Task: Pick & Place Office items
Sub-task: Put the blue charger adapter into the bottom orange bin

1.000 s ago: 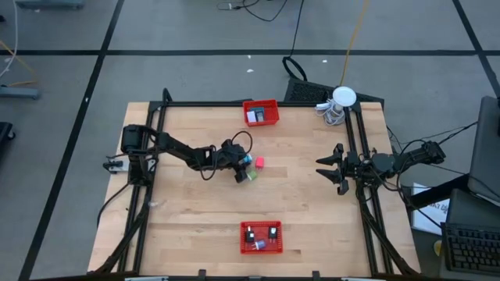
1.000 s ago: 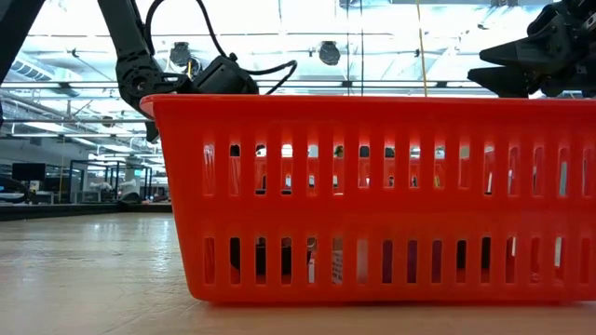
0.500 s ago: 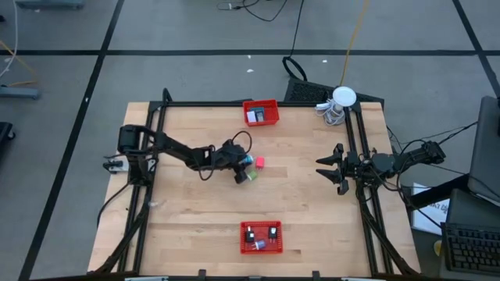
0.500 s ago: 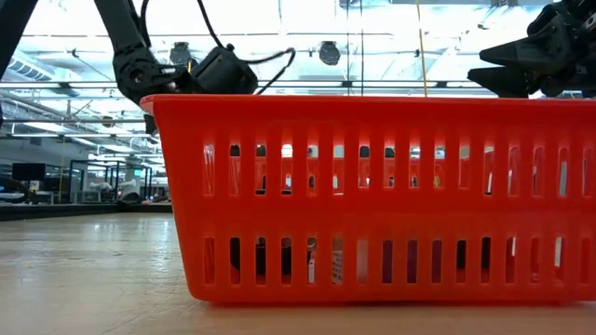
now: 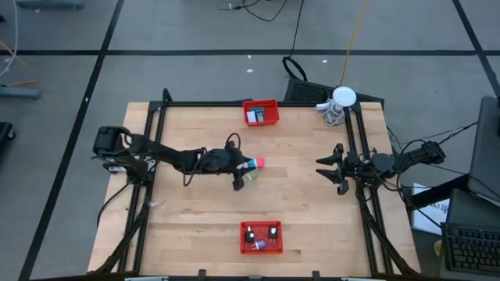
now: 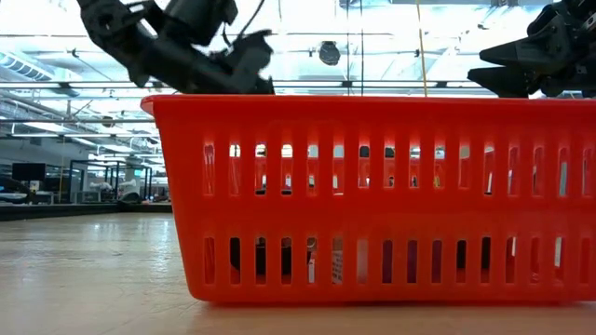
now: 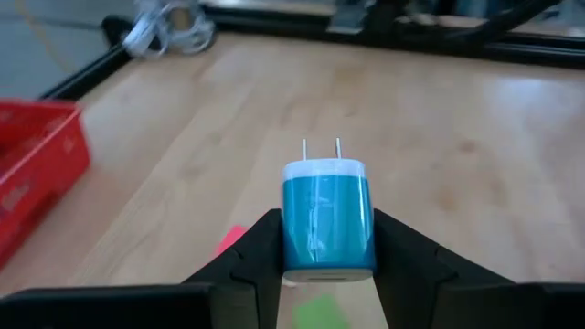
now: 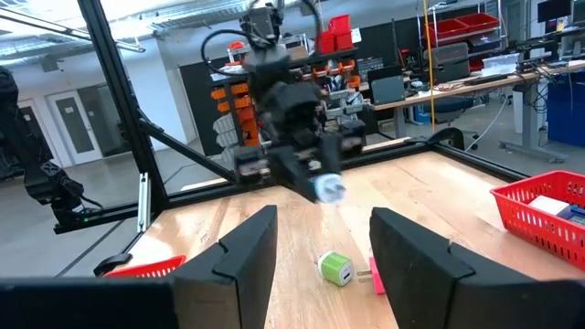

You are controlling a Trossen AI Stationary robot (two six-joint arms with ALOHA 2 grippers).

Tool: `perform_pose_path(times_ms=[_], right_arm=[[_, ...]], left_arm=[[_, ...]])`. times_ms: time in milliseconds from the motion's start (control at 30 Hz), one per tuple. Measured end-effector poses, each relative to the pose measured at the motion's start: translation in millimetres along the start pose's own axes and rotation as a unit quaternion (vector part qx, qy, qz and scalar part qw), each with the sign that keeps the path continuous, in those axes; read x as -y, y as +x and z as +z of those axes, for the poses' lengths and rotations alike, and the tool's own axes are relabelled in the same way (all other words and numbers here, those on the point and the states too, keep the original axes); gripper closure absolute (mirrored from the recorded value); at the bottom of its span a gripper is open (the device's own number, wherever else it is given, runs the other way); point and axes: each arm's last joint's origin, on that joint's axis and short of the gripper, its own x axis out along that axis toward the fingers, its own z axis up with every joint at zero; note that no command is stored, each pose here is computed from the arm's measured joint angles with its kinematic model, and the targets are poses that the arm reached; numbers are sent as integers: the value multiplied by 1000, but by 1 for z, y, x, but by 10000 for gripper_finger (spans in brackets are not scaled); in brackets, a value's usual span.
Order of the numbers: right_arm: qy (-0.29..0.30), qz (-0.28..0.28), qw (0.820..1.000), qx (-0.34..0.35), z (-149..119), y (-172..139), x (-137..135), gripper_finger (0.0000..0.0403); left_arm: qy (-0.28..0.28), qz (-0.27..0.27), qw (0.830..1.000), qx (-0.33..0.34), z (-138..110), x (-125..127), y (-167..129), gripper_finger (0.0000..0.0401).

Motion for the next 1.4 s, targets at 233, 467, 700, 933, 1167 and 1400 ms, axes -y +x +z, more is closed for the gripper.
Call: perform_pose_path(times_ms=[233,467,700,933,1167,1400], right_arm=[[0,0,1000,0,0,0,0,238],[0,0,1000,0,0,0,0,238],[0,0,1000,0,0,0,0,238],[0,0,1000,0,0,0,0,238],[0,0,1000,0,0,0,0,238],[0,0,1000,0,0,0,0,238]], left_arm=[[20,-49,997,47,14,29,-17,269],[22,-97,992,74,15,59,-27,267],[9,-141,987,81,12,84,-37,269],[-10,-183,981,61,17,113,-49,269],[49,-196,979,34,37,150,-48,269],[72,-195,978,0,19,167,-20,269]])
